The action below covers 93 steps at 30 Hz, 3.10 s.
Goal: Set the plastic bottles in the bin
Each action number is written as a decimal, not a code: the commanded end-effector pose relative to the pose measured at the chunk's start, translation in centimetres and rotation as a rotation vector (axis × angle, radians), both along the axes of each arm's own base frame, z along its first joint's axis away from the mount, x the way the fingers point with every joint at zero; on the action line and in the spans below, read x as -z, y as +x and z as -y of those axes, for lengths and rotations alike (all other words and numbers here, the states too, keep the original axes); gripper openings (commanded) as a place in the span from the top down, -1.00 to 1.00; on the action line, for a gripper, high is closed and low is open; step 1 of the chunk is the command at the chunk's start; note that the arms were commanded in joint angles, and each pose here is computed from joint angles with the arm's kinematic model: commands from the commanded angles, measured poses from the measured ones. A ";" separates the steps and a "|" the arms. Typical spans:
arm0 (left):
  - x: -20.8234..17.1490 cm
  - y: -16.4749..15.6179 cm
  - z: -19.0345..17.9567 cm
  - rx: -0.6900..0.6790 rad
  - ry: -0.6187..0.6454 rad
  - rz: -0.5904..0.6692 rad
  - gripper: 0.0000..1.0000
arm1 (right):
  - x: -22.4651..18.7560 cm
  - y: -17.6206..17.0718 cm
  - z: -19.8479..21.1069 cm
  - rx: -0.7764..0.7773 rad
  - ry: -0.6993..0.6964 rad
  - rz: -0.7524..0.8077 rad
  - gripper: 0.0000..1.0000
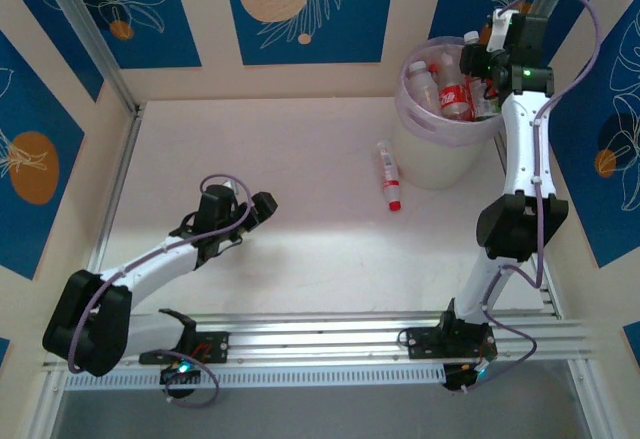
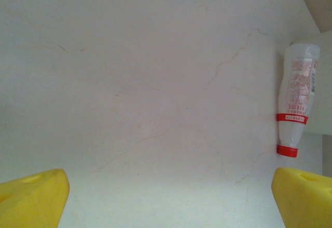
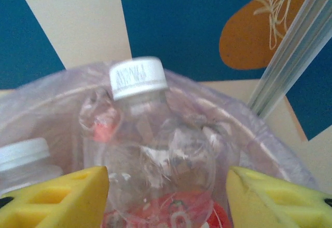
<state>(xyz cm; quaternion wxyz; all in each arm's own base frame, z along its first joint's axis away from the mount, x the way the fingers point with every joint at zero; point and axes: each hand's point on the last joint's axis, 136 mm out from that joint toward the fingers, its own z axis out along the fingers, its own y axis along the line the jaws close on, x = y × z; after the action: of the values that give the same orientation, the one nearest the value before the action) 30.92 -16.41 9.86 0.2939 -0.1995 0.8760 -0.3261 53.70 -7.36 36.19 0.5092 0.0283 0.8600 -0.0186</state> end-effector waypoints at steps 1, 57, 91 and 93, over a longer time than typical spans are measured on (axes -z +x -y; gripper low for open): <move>-0.7 0.5 -0.3 -0.003 0.014 0.034 -1.00 | 1.6 0.0 0.6 0.027 0.026 -0.022 -0.19; 0.0 0.6 -0.1 0.004 0.001 0.027 -1.00 | 13.0 -15.4 -22.7 -0.207 -0.133 -0.266 -0.42; -0.3 0.0 -0.5 -0.007 -0.005 0.038 -1.00 | 31.5 -15.2 -18.5 0.071 -0.116 -0.643 -0.66; -0.3 0.0 -0.6 -0.010 -0.005 0.040 -1.00 | 32.0 -15.1 -18.4 0.084 -0.117 -0.662 -0.66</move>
<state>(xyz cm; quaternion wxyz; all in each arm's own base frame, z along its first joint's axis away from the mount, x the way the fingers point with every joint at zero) 31.01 -16.29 10.02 0.3054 -0.1988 0.8699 -0.3322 38.67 11.37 4.71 0.2225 -0.0014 0.9699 -0.0987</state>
